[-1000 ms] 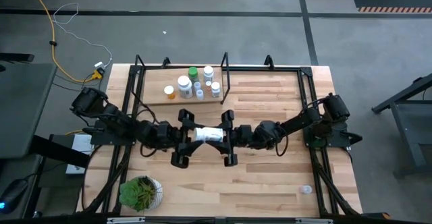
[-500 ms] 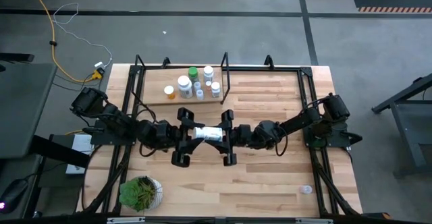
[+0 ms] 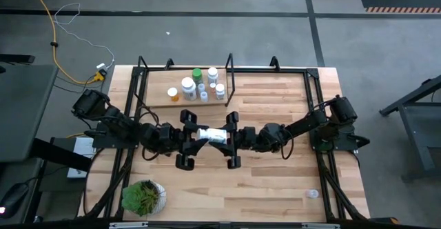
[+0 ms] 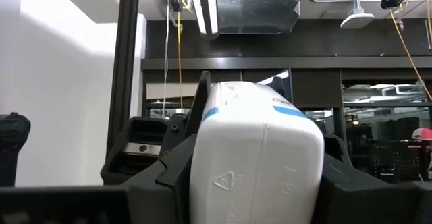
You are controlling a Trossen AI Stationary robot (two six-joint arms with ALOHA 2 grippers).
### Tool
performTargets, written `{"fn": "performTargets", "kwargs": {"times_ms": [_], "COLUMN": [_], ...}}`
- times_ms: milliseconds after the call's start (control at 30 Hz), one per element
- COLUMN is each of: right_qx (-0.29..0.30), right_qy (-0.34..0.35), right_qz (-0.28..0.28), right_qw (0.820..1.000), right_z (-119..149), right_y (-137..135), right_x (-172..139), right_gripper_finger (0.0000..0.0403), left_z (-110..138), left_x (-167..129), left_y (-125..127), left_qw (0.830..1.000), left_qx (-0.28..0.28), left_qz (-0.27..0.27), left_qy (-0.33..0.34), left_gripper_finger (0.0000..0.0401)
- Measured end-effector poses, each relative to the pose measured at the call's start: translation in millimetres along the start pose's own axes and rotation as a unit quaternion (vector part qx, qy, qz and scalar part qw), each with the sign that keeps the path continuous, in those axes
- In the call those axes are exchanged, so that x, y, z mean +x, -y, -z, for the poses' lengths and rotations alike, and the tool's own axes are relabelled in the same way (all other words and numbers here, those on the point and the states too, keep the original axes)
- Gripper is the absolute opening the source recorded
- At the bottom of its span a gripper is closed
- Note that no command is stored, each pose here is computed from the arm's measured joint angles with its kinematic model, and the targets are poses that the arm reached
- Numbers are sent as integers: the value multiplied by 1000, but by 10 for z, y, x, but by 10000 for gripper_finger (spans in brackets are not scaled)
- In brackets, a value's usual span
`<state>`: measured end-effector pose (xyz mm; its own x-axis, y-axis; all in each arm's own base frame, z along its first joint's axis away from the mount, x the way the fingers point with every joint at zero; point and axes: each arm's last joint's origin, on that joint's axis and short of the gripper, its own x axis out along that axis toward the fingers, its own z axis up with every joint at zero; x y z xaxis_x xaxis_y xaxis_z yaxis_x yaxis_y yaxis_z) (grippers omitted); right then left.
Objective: Pick and place medicine bottles onto shelf by color
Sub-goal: Put the medium white pill bottle on the shelf
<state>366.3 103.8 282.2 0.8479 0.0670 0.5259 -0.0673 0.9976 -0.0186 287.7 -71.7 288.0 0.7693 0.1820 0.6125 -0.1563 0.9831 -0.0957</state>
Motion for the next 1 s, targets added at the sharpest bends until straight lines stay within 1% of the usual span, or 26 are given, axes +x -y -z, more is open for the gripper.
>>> {"fn": "performTargets", "kwargs": {"times_ms": [100,200,267,333,400,467,533,600,667,733,833,900,933,1000], "right_qx": [-5,-15,-33,-50,-69,-84,-98,-111,-127,-142,-161,-169,-176,-177], "right_qy": [-19,-67,-107,-149,-197,-240,-286,-328,-365,-395,-434,-451,-458,-463], "right_qz": [8,32,48,65,83,89,96,112,149,181,226,256,273,308], "right_qw": [1000,997,993,985,975,963,948,931,910,889,857,838,828,812], "right_z": [-34,-107,-171,-242,-329,-419,-508,-580,-633,-666,-666,-639,-625,-591], "right_y": [10,33,34,39,46,55,43,37,43,38,13,14,27,57], "right_x": [8,14,2,-24,-71,-131,-217,-314,-419,-520,-675,-759,-801,-864], "right_gripper_finger": [185,220,243,262,273,278,278,279,279,279,279,279,279,279], "left_z": [-20,-67,-90,-115,-164,-227,-300,-395,-500,-596,-713,-779,-810,-870], "left_x": [2,-1,-19,-56,-82,-115,-157,-192,-228,-264,-292,-318,-330,-335], "left_y": [-11,-37,-56,-85,-117,-160,-198,-231,-256,-280,-337,-367,-385,-460], "left_qw": [1000,999,998,997,994,987,978,965,951,926,882,863,855,842], "left_qx": [4,21,31,44,62,86,105,131,154,182,218,219,214,197], "left_qz": [-15,-41,-53,-62,-77,-107,-142,-166,-183,-213,-264,-278,-284,-305], "left_qy": [-1,-8,-16,-28,-45,-77,-116,-156,-197,-251,-324,-361,-377,-400], "left_gripper_finger": [157,156,156,156,156,156,156,156,156,156,156,156,156,156]}}
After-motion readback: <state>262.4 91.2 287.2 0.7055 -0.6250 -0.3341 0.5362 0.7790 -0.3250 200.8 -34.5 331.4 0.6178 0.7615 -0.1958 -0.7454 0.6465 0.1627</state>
